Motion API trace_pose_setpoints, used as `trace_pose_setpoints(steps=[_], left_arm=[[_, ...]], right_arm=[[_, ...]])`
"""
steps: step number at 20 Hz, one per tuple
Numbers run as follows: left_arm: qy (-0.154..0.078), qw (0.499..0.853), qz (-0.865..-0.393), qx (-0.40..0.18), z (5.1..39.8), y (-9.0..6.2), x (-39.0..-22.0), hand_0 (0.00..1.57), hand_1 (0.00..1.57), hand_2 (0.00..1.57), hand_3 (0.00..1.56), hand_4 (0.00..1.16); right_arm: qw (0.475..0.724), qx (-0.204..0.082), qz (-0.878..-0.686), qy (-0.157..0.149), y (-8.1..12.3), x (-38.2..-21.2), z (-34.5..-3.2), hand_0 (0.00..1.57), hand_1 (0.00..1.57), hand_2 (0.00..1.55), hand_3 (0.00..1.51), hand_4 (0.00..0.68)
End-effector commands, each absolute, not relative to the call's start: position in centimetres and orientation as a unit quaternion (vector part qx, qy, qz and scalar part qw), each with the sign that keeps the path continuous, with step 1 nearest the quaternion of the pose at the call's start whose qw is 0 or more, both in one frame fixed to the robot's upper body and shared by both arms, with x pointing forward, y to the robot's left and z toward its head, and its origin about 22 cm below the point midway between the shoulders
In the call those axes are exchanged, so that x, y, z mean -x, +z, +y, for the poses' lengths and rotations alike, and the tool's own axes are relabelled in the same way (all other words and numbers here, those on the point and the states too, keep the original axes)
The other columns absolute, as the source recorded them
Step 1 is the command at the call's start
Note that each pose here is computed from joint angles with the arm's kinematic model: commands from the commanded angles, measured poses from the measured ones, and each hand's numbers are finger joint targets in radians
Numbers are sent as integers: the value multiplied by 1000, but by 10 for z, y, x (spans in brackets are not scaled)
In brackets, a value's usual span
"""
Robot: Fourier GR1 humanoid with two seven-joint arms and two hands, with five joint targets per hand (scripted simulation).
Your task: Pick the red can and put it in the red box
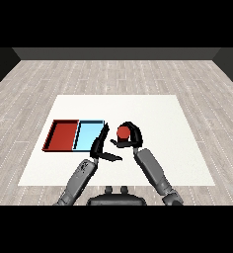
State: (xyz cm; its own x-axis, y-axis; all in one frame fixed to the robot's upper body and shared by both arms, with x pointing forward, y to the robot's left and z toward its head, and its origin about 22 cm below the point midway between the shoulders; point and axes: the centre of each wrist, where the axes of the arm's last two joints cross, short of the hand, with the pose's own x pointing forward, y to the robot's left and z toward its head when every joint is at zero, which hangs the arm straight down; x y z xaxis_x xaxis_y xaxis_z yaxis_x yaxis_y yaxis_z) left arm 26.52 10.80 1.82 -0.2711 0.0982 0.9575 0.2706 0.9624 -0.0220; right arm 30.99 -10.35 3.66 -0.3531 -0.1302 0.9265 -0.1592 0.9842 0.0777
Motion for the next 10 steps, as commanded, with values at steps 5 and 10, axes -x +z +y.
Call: trace_pose_setpoints(steps=[5, 10], left_arm=[[-87, 601, -786, 117, 97, 24, -270, 0, 0, 0, 0, 0], [-89, 617, -774, 107, 104, 13, -287, 0, 0, 0, 0, 0]], right_arm=[[557, -110, -823, 19, 44, -300, -83, 1410, 1410, 1432, 1406, 613], [546, -129, -827, 33, 59, -304, -60, 1431, 1431, 1435, 1401, 615]])
